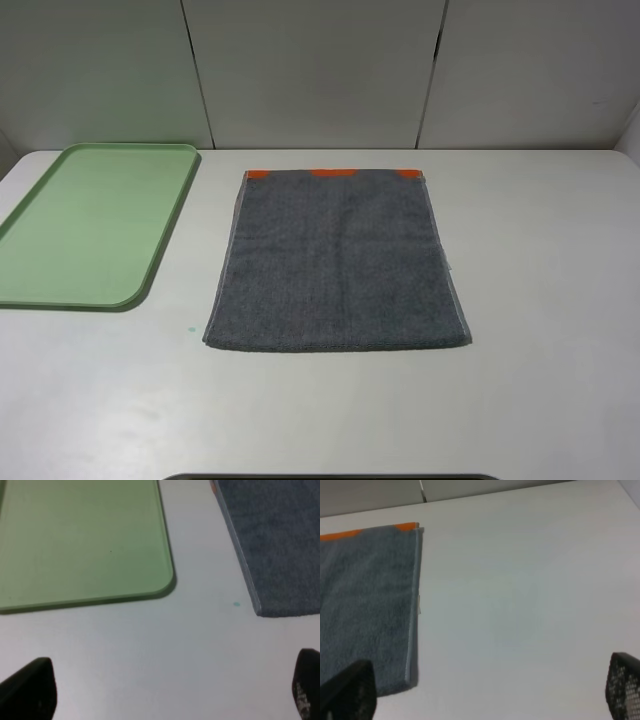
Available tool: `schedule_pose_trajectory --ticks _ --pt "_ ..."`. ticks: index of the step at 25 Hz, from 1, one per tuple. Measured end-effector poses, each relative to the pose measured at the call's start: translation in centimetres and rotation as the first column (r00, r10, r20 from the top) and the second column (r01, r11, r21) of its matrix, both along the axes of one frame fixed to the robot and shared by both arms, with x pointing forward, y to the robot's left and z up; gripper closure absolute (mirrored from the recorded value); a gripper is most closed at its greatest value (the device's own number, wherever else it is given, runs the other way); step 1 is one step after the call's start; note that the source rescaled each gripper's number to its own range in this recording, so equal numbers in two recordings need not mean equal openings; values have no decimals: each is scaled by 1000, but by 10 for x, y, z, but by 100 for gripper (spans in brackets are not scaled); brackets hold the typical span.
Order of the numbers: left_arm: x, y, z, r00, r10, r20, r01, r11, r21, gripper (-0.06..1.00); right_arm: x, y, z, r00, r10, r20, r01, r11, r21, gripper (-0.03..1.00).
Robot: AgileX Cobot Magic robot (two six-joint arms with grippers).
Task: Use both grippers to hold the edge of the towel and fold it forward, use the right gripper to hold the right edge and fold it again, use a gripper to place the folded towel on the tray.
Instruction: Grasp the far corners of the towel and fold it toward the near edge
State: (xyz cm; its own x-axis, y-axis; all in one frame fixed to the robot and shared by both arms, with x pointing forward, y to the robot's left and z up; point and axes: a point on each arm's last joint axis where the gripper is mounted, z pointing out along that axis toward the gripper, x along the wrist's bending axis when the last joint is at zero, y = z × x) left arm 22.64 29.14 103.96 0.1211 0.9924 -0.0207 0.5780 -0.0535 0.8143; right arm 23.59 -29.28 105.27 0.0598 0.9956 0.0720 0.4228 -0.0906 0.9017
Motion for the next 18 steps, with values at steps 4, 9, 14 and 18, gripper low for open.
schedule_pose_trajectory --ticks 4,9,14,18 --pt "0 0 0 1000 0 0 0 1000 0 0 0 0 0 1000 0 0 0 1000 0 -3" --pt "0 0 0 1000 0 0 0 1000 0 0 0 0 0 1000 0 0 0 1000 0 -3" --pt "0 0 0 1000 0 0 0 1000 0 0 0 0 0 1000 0 0 0 1000 0 -3" --pt "0 0 0 1000 0 0 0 1000 0 0 0 0 0 1000 0 0 0 1000 0 -3"
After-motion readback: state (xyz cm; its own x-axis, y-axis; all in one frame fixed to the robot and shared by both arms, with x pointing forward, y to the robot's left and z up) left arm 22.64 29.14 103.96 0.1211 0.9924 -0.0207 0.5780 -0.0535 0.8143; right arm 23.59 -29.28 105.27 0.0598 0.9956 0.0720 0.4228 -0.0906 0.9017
